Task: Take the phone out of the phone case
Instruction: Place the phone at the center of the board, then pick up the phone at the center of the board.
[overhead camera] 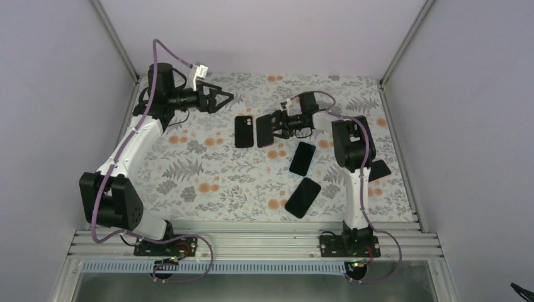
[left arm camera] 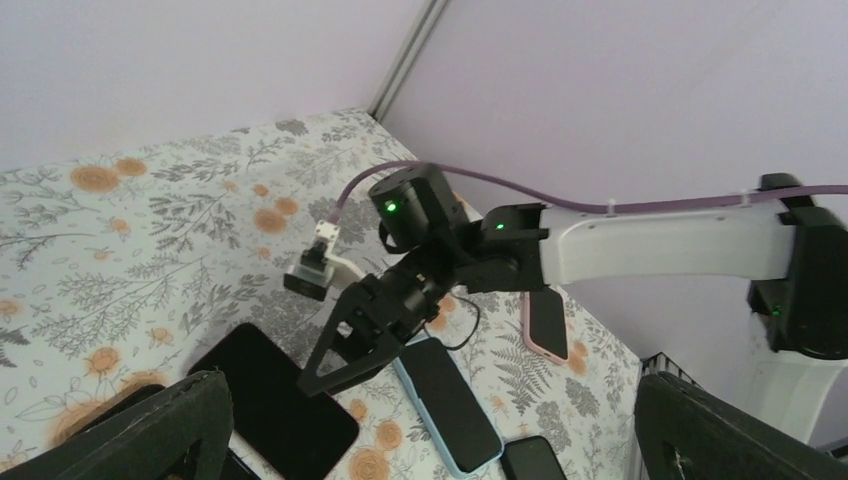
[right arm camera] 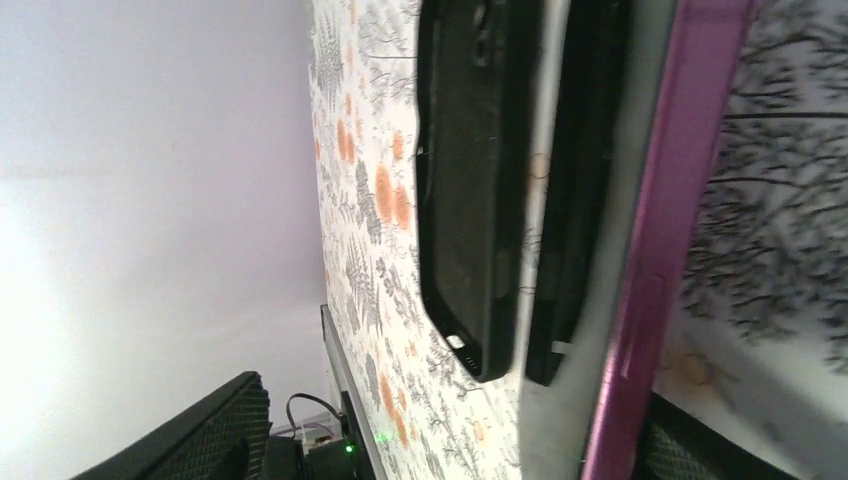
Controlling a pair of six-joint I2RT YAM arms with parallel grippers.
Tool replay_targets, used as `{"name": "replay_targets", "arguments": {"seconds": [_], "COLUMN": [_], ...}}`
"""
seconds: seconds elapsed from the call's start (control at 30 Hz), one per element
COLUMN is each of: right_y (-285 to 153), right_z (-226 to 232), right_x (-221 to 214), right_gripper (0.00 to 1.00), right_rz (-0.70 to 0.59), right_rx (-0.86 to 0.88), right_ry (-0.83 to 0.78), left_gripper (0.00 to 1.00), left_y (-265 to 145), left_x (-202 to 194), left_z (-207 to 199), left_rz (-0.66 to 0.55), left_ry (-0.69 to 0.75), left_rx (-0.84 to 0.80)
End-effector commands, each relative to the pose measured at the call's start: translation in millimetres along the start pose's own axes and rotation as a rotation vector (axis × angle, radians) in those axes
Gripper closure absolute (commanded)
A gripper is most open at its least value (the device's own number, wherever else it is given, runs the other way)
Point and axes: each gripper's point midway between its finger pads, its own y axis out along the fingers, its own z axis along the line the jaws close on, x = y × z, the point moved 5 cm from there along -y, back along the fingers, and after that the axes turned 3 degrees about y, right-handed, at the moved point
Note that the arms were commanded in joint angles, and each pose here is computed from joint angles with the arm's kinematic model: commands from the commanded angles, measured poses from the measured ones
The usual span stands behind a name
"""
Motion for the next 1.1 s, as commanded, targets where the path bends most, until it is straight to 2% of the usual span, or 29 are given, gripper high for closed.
{"name": "replay_targets", "arguments": {"seconds": [0.0,0.2,0.4,0.63,0.73,1.07], "right_y": [-5,-6,-3,-7,-19,-54], "right_z": [36,38,23,28,39,66], "right_x": [-9,-9,-4,3,5,-6], "right_gripper": [0.22,0.14,0.13,0.10,0.00,0.01], "right_rz": [-0.007,-0.026,-0.034,-0.053,-0.105,-0.211], "right_rx": [0.014,-0.026,-0.078,-0.111,-0.188,-0.364], "right_ry": [-0.080,-0.120,-0.118,-0.161,-0.220,-0.373], "left_gripper": [0.00,0.00,0.00,0.00,0.00,0.00], "left_y": [-4,-9,-16,-18,-21,-39], "left_x": [-2,1,5,4,5,15], "left_z": [4,2,-1,2,3,-4], "left_rz": [0.002,-0.005,-0.020,-0.022,-0.021,-0.032], "left_ry": [0.030,0.046,0.052,0.061,0.068,0.121], "left_rx": [0.052,0.089,0.102,0.133,0.160,0.234]}}
